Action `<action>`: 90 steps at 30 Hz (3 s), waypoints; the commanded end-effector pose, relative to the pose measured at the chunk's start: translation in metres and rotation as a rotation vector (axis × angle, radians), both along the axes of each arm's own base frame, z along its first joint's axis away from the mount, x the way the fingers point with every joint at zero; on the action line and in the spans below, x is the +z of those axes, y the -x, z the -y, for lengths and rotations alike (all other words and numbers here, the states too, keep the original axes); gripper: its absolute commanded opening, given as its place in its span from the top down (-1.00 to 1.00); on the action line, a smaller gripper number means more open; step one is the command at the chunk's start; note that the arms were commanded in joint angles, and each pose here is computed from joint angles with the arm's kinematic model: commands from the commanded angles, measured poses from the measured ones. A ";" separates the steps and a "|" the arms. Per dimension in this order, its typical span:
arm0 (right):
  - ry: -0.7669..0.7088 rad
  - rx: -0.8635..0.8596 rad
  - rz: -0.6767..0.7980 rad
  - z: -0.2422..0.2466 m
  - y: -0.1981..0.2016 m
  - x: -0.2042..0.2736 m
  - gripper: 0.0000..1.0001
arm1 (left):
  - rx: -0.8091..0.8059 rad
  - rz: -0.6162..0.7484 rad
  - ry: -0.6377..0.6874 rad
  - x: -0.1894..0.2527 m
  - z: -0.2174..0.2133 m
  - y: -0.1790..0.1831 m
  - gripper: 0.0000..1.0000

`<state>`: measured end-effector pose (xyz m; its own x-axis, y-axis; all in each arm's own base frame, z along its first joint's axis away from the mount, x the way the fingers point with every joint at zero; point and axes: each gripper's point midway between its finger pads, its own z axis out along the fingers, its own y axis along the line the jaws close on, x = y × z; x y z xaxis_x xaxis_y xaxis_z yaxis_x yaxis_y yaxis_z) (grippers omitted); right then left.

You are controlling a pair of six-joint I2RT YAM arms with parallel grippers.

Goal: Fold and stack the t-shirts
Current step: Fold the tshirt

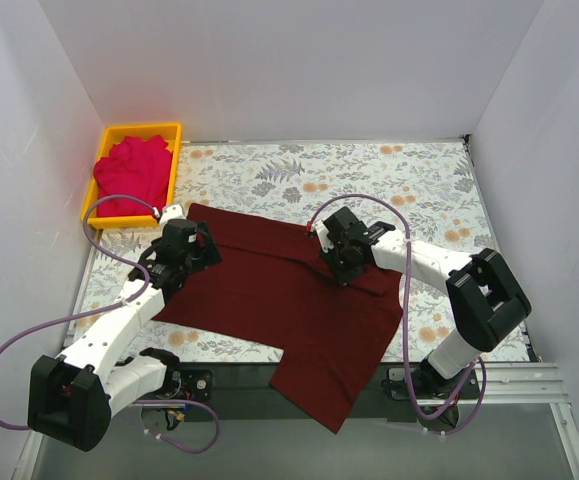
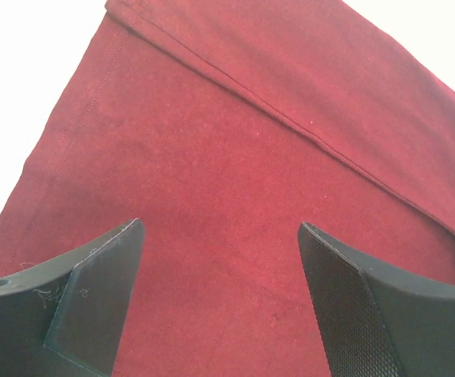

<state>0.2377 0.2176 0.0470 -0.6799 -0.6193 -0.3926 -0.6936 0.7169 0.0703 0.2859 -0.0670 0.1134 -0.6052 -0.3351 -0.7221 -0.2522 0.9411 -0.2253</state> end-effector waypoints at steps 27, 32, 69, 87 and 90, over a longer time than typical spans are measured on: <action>-0.105 -0.144 -0.200 -0.041 0.030 0.015 0.97 | -0.021 0.012 0.006 0.002 0.003 -0.003 -0.57; -0.152 -0.183 -0.280 -0.058 0.039 0.017 0.96 | -0.028 0.011 0.008 0.001 0.005 -0.002 -0.57; -0.577 -0.861 0.002 0.097 0.027 0.033 0.03 | -0.385 -0.237 0.484 0.000 0.175 0.044 -0.26; -0.619 -0.884 -0.089 0.099 0.056 0.007 0.11 | -0.510 -0.406 0.304 -0.063 0.277 0.060 0.25; -0.615 -0.883 -0.097 0.099 0.059 0.004 0.12 | -0.507 -0.420 0.254 -0.071 0.280 0.060 0.25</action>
<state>0.1786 0.1154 0.0488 -0.8358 0.3899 -0.3864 0.0954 0.7964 0.5972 0.2171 -0.3396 0.0325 -0.9570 -0.0658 -0.2825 0.0738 0.8867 -0.4564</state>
